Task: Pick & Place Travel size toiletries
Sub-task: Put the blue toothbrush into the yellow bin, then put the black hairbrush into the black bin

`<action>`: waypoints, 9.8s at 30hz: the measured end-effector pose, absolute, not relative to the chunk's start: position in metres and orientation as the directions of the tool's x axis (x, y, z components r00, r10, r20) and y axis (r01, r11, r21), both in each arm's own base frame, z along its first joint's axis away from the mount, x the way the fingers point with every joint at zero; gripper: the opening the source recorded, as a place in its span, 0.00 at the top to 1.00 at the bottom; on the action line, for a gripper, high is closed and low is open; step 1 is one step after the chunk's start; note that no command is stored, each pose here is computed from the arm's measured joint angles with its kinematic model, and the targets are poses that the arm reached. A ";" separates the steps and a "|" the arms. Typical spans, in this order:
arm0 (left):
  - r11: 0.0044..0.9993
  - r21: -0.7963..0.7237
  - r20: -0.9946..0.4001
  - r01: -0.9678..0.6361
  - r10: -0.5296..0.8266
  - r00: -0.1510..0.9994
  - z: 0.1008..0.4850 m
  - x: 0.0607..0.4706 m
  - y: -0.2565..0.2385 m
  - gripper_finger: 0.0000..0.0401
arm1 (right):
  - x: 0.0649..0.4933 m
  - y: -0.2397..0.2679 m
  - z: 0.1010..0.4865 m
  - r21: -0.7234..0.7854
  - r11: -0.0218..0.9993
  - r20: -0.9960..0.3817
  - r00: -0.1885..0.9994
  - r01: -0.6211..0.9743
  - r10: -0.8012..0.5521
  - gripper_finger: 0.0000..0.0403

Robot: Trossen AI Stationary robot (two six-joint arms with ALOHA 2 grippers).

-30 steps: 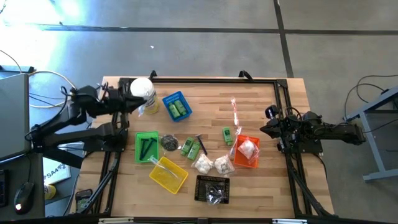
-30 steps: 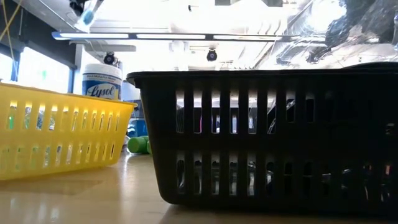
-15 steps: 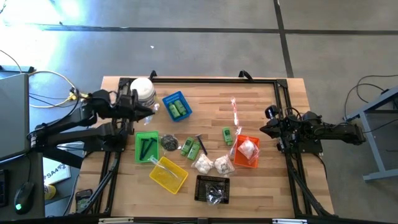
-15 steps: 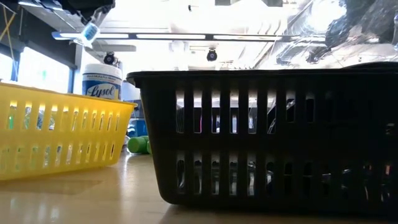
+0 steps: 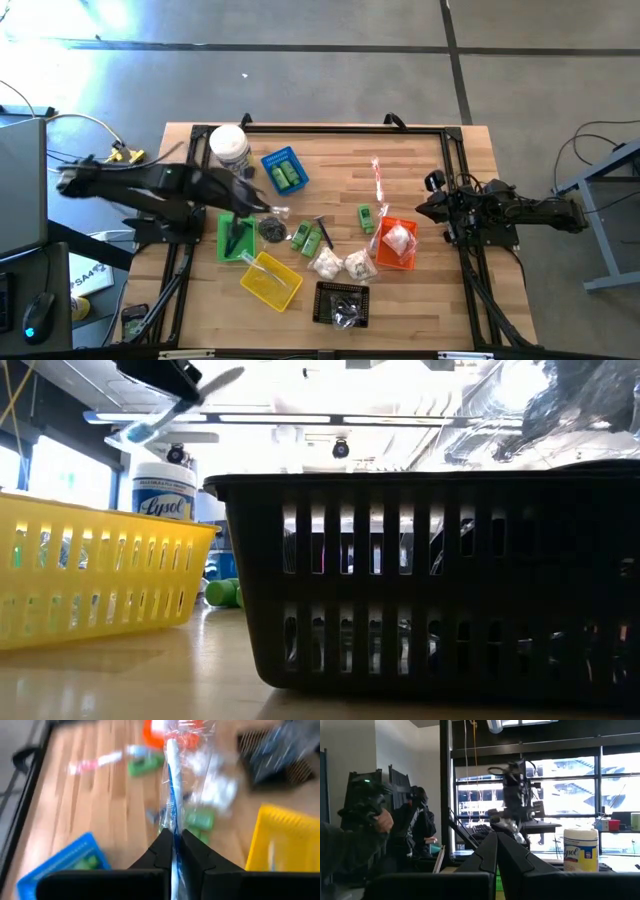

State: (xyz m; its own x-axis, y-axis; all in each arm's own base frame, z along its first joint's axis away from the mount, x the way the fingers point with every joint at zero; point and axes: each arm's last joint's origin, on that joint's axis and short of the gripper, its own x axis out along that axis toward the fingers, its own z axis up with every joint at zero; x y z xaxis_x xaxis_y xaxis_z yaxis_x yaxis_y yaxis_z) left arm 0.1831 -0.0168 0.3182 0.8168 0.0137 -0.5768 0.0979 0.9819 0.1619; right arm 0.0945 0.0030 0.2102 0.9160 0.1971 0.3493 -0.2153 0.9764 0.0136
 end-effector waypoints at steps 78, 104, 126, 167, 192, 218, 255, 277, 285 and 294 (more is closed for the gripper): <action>0.953 -0.138 -0.979 0.269 -0.172 0.107 0.260 0.275 -0.155 0.61 | 0.096 0.003 0.206 0.099 0.965 0.310 0.929 -0.241 0.201 0.99; 0.998 0.060 -0.109 -0.025 0.031 0.994 0.340 0.122 -0.025 1.00 | 0.097 0.003 0.204 0.106 0.966 0.285 0.938 -0.237 0.199 0.99; 0.971 0.059 -0.046 -0.233 0.236 0.971 0.250 0.094 0.003 1.00 | 0.097 0.002 0.204 0.088 0.977 0.286 0.944 -0.195 0.163 0.99; 0.962 0.053 0.053 -0.269 0.267 0.962 0.188 0.105 0.003 1.00 | 0.102 -0.007 0.198 0.051 0.990 0.222 0.965 0.130 -0.138 0.99; 0.961 0.063 0.057 -0.270 0.266 0.962 0.188 0.105 0.003 1.00 | 0.303 -0.017 0.265 0.008 0.983 -0.328 0.929 0.185 -0.172 0.83; 0.965 0.016 -0.059 -0.264 0.264 0.963 0.176 0.105 0.003 1.00 | 0.499 -0.008 0.143 0.365 0.924 -0.649 0.743 0.115 0.164 0.46; 0.964 0.034 -0.041 -0.265 0.267 0.963 0.178 0.105 0.003 1.00 | 0.500 -0.017 0.142 0.236 0.941 -0.683 0.730 0.243 -0.018 0.47; 0.963 0.065 -0.038 -0.263 0.265 0.963 0.178 0.105 0.003 1.00 | 0.504 -0.021 0.120 0.265 0.938 -0.692 0.722 0.223 0.024 0.47; 0.963 0.064 -0.037 -0.263 0.265 0.963 0.178 0.105 0.003 1.00 | 0.504 -0.022 0.120 0.249 0.945 -0.687 0.726 0.211 0.019 0.55; 0.963 0.061 -0.037 -0.263 0.265 0.963 0.178 0.105 0.003 1.00 | 0.506 -0.023 0.122 0.215 0.959 -0.669 0.743 0.187 0.005 0.96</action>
State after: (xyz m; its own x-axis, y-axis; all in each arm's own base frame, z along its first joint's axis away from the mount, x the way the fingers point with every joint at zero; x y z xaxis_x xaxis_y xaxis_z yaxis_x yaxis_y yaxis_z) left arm 0.1048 0.0026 0.1785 0.9634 0.2654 -0.0372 -0.2629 0.9629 0.0611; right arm 0.5059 -0.0231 0.1216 0.7434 0.0048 -0.6688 0.1869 0.9586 0.2147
